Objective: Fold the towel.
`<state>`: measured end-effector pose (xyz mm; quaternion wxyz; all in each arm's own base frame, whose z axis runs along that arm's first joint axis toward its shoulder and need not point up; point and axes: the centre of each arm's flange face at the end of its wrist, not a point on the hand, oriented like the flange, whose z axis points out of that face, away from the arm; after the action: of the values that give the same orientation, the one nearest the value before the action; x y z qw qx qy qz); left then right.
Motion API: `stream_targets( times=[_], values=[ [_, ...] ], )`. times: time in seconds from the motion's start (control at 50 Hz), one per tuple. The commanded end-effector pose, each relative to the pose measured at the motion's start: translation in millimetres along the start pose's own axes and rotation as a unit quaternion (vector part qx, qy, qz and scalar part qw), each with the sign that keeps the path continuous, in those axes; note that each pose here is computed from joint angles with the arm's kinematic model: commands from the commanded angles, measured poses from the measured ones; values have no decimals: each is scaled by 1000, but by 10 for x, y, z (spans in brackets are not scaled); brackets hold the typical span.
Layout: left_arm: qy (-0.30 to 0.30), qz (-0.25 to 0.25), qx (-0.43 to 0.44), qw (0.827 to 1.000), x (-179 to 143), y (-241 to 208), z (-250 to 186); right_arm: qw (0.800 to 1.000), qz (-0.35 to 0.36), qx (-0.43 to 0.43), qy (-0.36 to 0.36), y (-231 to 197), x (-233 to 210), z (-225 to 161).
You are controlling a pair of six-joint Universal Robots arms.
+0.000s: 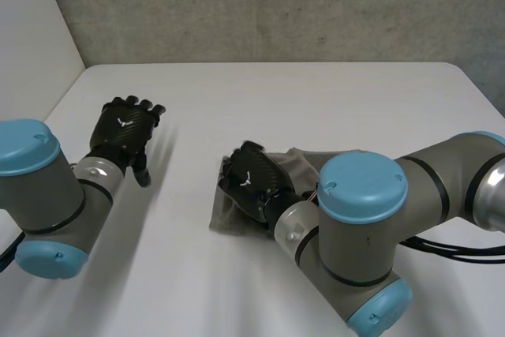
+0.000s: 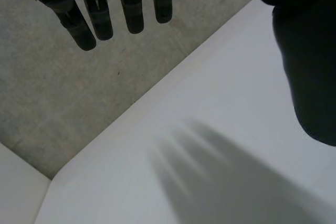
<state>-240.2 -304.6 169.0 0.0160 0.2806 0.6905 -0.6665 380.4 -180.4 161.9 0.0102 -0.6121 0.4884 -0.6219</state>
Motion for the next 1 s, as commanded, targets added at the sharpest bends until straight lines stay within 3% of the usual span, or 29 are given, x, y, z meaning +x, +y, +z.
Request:
stream_targets(
  times=[0.02,0.14,0.26,0.3,0.46,0.62,0.84,1.0],
  values=[
    [26,4,25,999,201,-156,-51,997,58,26,39,-188,320,-172],
    [50,-6,65,997,399,-403,-122,977,182,22,109,-45,884,-345],
    [86,-34,96,991,658,-621,-235,961,230,-5,152,186,1153,-512],
    [114,-50,110,986,839,-735,-341,954,242,-49,170,460,1229,-644],
    [182,-63,129,973,1286,-876,-637,939,274,-131,160,923,1025,-829],
    [222,-55,119,966,1666,-786,-637,932,293,-169,131,1090,756,-924],
    [237,-43,64,968,1914,-477,-392,929,303,-187,104,1161,567,-900],
    [223,-46,54,972,1880,-407,-192,927,304,-200,92,1243,472,-859]
  ],
)
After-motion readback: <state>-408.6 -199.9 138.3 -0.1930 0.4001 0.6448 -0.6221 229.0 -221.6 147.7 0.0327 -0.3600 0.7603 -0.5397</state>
